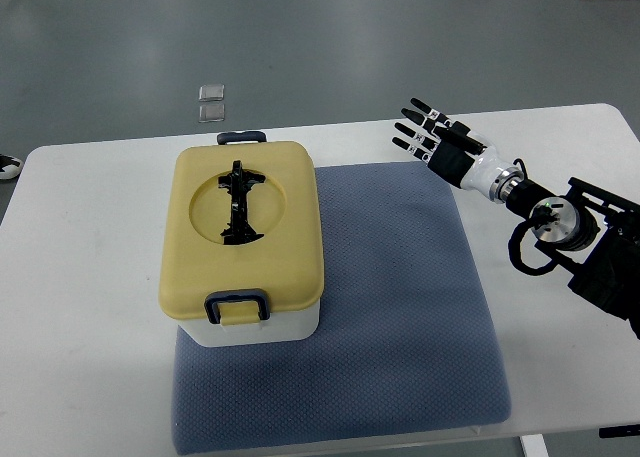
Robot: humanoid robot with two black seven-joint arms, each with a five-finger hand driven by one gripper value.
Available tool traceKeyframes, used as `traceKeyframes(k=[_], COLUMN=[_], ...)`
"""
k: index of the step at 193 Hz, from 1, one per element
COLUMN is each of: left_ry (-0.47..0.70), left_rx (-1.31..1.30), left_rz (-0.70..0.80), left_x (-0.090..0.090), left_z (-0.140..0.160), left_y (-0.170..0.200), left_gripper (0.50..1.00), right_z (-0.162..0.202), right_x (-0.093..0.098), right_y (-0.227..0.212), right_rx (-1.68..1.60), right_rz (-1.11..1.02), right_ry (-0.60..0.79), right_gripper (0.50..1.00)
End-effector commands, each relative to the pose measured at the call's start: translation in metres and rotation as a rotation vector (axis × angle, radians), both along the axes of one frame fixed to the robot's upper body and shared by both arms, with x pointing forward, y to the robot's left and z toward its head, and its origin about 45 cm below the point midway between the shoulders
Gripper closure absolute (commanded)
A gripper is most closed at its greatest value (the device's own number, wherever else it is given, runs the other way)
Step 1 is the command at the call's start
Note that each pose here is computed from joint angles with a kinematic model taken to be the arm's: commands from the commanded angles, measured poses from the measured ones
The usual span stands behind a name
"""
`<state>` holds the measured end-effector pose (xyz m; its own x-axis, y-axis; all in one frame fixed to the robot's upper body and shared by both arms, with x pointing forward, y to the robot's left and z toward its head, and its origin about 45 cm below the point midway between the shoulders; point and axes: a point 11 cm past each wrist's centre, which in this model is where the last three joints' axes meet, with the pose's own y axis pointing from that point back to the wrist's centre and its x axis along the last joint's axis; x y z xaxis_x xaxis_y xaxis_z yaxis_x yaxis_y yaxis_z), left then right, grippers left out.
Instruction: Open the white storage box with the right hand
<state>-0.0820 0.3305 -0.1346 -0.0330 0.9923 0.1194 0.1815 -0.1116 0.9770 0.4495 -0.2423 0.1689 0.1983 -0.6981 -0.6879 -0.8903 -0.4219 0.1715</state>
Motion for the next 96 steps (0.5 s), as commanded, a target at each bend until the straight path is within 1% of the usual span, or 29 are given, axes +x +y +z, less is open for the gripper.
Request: traceKeyframes(k=[1, 62, 96], left_ry=[0.002, -0.001, -0.031], left_rx=[0.002, 0.005, 0.016], left_rz=[-0.005, -0.005, -0.016], left_x=[0.000, 0.000, 0.019], left_z=[0.000, 0.000, -0.001], left_y=[0.001, 0.002, 0.004], left_gripper=[0.500, 0.500, 0.500], right_z=[-0.003, -0.002, 0.000], right_x=[-0.002, 0.000, -0.001], right_y=[0.000, -0.001, 0.002], right_rx=[-0.001, -0.008, -0.002], right_rz=[-0.001, -0.009, 0.007], right_ry=[0.005, 0.006, -0.004], right_gripper=[0.568, 0.568, 0.568])
